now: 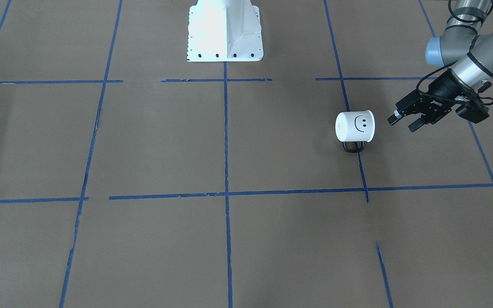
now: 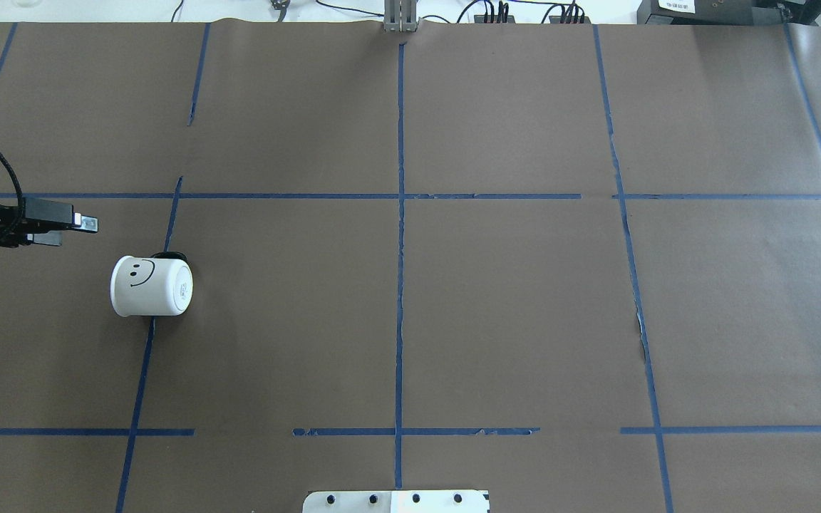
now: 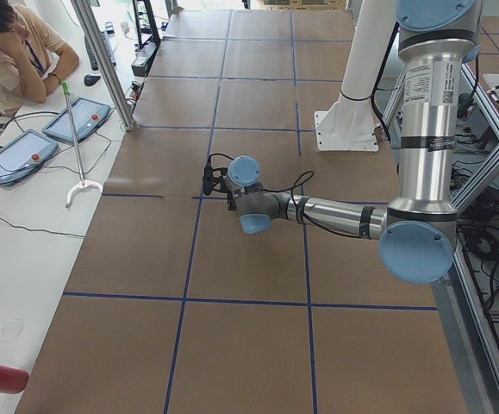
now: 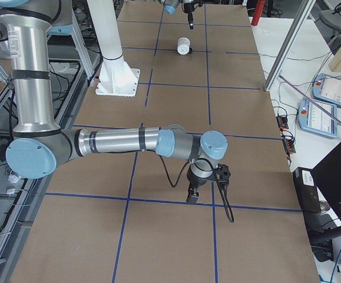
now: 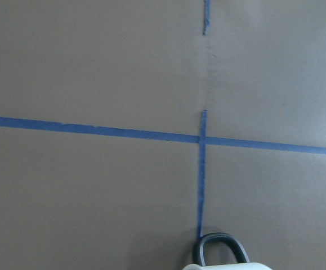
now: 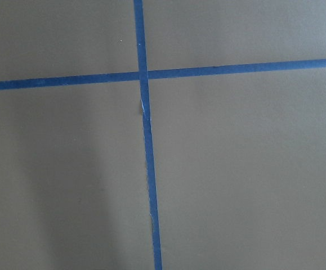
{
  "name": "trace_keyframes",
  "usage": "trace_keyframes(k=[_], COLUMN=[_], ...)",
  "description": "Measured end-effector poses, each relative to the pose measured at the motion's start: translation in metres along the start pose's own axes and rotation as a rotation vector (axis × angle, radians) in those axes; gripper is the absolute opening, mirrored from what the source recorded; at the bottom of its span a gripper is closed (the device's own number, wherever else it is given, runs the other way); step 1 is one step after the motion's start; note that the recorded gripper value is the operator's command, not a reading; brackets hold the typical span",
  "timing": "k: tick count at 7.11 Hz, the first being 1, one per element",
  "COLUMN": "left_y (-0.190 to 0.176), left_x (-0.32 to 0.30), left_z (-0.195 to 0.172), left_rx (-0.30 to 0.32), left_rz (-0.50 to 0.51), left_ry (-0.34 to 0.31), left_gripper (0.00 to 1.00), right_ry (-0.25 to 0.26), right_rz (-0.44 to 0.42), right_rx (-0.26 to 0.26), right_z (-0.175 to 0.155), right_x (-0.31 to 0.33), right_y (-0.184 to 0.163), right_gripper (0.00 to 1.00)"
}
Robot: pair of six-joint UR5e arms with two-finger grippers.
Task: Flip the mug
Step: 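Reach the left gripper toward the open end of the sideways white mug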
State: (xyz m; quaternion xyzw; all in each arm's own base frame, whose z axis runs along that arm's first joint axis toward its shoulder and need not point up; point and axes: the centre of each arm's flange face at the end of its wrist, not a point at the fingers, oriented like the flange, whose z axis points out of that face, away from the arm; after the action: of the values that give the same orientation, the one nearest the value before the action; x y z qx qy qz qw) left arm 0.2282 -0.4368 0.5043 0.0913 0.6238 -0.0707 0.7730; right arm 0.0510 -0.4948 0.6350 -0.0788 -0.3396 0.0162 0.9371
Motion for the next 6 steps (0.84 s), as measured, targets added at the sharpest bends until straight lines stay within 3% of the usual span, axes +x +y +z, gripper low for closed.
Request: trace_keyframes(k=[3, 4, 5, 6], left_y=[0.043, 0.052, 0.057, 0.061], left_x=[-0.002, -0.010, -0.017, -0.018], left_z=[0.054, 0.064, 0.069, 0.071], left_rx=[0.045, 0.037, 0.032, 0.026], left_rz=[-0.015, -0.018, -0.018, -0.021], left_ry=[0.144, 0.165, 0.180, 0.199], left_gripper=[1.00, 0.81, 0.53, 0.08], right_ry=[0.000, 0.000, 0.000, 0.000], right_rz=[0.001, 0.000, 0.000, 0.000], right_rx=[-0.001, -0.001, 0.000, 0.000], right_z=[0.000, 0.000, 0.000, 0.000], right_x=[0.000, 0.000, 0.000, 0.000], right_y=[0.000, 0.000, 0.000, 0.000], right_gripper=[1.00, 1.00, 1.00, 1.00])
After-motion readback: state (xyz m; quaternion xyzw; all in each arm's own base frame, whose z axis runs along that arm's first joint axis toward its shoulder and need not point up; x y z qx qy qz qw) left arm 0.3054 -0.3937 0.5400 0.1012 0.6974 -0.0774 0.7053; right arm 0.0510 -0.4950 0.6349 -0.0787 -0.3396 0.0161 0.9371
